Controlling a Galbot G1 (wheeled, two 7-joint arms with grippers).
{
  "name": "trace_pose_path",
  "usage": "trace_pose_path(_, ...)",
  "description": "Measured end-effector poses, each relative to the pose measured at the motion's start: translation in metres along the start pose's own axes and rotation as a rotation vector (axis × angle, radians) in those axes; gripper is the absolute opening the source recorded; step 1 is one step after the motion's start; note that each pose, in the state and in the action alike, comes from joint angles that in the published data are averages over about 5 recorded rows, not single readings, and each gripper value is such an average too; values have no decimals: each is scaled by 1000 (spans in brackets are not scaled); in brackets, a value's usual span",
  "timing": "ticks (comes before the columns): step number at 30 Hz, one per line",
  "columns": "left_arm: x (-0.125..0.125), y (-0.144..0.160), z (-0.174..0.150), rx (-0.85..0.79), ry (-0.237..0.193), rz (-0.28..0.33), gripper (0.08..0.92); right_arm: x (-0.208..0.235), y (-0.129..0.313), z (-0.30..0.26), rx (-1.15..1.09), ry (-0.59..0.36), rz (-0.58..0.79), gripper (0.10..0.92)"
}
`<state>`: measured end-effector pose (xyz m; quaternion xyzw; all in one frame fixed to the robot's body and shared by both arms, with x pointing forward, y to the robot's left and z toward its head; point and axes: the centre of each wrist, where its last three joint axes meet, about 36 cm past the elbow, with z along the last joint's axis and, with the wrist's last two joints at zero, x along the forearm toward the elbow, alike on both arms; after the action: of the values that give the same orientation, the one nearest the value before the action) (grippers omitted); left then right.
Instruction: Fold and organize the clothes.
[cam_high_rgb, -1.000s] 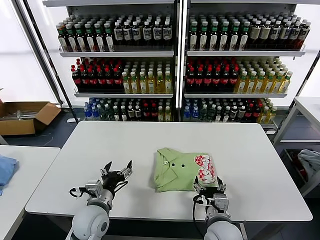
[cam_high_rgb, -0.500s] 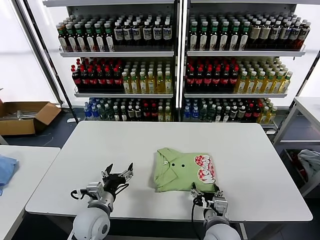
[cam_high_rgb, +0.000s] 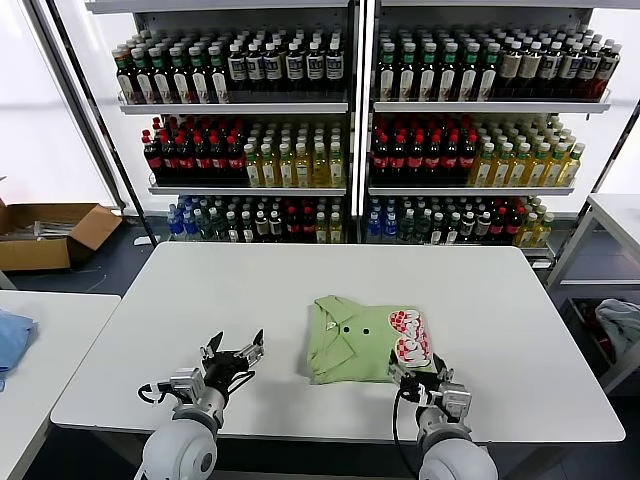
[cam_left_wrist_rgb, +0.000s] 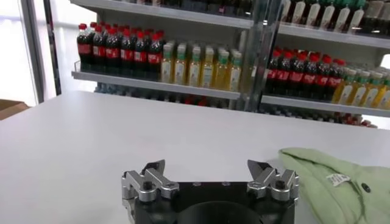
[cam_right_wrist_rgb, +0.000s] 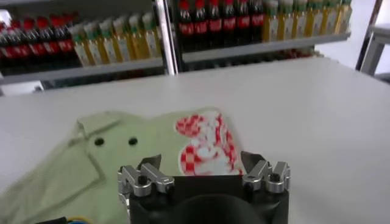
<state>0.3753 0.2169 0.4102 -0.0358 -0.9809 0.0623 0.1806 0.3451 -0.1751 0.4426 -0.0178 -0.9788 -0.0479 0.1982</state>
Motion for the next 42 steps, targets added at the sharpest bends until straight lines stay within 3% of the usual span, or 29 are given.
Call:
trace_pose_path(8,6,0,1,4,0,-2,823,-22,16,-23,5,-152,-34,823)
trace_pose_path(15,11,2,2,13,2,-12,823,-66,44,-26,24,-205,-39,823)
trace_pose_path(25,16,6,6,16,13,-25,823,-115,85,-14,50,-114,-15,823)
trace_pose_path(42,18,7,6,11,18,-18,823,-140,114,7,46,8,13,823)
